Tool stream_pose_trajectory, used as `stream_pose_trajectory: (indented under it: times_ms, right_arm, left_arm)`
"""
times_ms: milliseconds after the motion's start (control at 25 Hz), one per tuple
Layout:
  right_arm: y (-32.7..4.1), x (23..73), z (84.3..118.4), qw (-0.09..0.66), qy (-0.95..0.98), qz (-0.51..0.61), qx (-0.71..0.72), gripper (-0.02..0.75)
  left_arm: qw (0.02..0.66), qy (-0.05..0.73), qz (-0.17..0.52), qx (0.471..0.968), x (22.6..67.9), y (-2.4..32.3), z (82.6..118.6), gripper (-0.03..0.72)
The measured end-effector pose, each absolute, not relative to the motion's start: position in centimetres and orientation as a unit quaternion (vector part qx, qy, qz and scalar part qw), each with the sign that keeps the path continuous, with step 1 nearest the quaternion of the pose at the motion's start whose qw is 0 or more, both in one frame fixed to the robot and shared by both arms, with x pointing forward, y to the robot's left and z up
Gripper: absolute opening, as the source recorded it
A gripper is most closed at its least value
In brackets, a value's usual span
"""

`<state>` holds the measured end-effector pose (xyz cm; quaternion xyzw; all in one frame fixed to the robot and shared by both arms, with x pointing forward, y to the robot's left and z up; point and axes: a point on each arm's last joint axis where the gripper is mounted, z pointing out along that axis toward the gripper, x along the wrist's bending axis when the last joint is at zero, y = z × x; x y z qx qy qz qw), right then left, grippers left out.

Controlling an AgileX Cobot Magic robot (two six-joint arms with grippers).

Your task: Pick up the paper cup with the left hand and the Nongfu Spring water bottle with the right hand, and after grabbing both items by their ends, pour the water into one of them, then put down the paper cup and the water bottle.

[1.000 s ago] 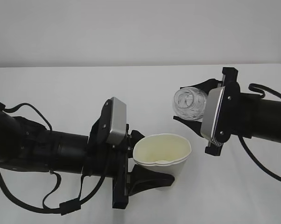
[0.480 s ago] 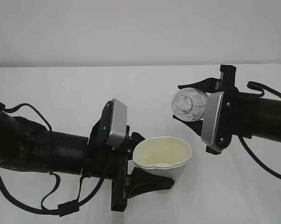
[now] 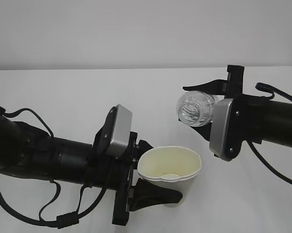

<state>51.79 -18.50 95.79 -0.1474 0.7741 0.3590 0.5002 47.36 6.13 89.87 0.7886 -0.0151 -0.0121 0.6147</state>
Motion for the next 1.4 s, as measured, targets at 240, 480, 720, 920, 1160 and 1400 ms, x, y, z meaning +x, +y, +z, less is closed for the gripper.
stream_pose_trajectory:
  times_ms: [240, 480, 720, 920, 1160, 1400]
  right_arm:
    - [-18.4, 51.9, 96.1, 0.514, 0.765, 0.349, -0.169, 0.464]
    - [-18.3, 51.9, 96.4, 0.53, 0.748, 0.352, -0.186, 0.464]
    - [-18.2, 51.9, 96.5, 0.54, 0.742, 0.338, -0.207, 0.464]
    - [-18.2, 52.1, 96.7, 0.553, 0.733, 0.323, -0.228, 0.464]
    - [-18.1, 52.3, 97.0, 0.561, 0.726, 0.322, -0.234, 0.464]
    - [-18.0, 52.2, 97.3, 0.578, 0.706, 0.319, -0.254, 0.464]
  left_arm:
    - [0.618, -0.019, -0.015, 0.786, 47.3, 6.1, 90.0, 0.419]
    - [0.62, -0.02, -0.015, 0.785, 47.3, 6.1, 90.0, 0.419]
    - [0.615, -0.019, -0.013, 0.788, 47.3, 6.1, 89.9, 0.419]
    - [0.607, -0.022, -0.014, 0.794, 47.1, 5.9, 89.8, 0.419]
    - [0.609, -0.027, -0.019, 0.793, 46.5, 5.2, 89.8, 0.419]
    - [0.603, -0.021, -0.015, 0.797, 46.6, 5.2, 89.7, 0.419]
